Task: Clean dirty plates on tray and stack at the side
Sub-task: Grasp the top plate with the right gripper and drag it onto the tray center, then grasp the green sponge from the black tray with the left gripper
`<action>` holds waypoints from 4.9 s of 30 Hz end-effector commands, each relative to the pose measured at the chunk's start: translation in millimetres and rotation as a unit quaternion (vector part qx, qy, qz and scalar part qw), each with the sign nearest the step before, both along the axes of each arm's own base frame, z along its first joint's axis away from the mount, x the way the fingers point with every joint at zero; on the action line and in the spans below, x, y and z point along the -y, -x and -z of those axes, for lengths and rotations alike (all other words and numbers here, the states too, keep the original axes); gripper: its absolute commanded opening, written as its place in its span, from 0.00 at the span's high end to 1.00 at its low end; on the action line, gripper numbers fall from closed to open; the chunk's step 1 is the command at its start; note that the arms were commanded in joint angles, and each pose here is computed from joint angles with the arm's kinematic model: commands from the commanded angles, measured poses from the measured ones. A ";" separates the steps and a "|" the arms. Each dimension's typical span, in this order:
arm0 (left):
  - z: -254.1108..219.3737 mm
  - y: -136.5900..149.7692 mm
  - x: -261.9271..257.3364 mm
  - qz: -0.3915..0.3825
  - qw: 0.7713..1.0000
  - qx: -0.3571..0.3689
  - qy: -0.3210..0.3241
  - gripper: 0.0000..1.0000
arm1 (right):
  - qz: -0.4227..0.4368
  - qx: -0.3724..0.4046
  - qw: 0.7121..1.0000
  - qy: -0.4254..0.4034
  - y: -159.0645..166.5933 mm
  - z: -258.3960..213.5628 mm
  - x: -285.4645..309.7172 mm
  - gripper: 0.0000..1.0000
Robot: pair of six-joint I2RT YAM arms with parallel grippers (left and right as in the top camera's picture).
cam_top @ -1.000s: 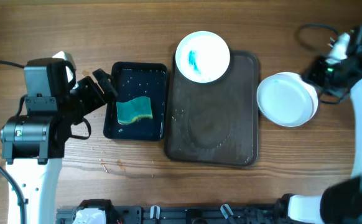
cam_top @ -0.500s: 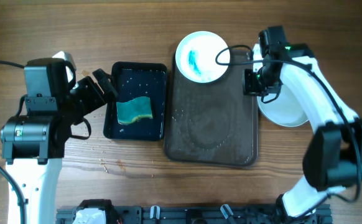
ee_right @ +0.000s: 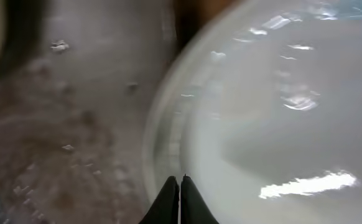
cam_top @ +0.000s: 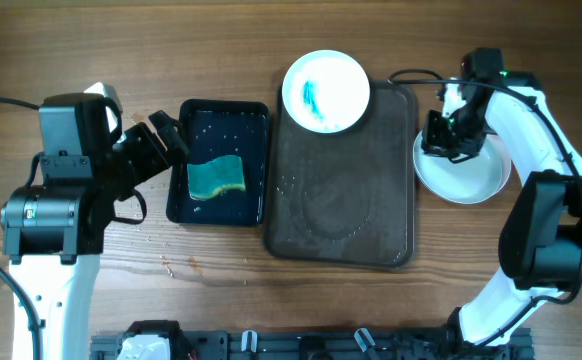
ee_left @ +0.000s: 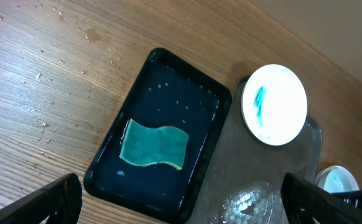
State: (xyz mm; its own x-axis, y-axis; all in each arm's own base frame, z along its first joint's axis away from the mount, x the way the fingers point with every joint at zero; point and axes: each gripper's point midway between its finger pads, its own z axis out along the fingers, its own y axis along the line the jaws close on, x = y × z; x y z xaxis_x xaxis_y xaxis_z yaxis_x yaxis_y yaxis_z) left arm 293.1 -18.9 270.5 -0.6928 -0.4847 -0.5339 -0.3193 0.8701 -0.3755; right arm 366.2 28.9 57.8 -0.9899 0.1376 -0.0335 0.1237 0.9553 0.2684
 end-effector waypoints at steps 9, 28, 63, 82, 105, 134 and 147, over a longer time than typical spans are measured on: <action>-6.5 -0.8 0.7 0.001 1.000 0.008 0.005 0.00 | -0.019 0.000 0.995 0.097 15.7 9.4 4.5 0.96; -6.5 -0.8 0.7 0.001 1.000 0.008 0.005 0.00 | -0.150 0.269 0.951 0.006 -62.3 -90.3 -97.7 0.57; -6.5 -0.8 0.7 0.001 1.000 0.008 0.005 0.00 | -0.032 0.212 0.975 0.052 -8.6 -117.5 -67.7 0.96; -12.5 -6.5 5.5 0.010 1.000 0.025 0.016 0.00 | 0.048 0.085 0.995 -0.031 63.0 20.7 -85.5 0.69; 222.9 -30.4 50.1 0.073 0.954 -0.288 -0.044 0.28 | -0.062 0.189 0.980 -0.005 69.2 -56.7 -77.6 0.62; 284.6 -1.9 44.2 0.074 0.933 -0.349 -0.054 0.74 | -0.062 0.179 0.982 -0.003 73.4 -54.5 -76.5 0.63; 204.6 -45.0 45.7 0.067 0.947 -0.309 -0.052 0.96 | -0.041 0.174 0.982 0.068 59.5 -35.7 -54.3 0.51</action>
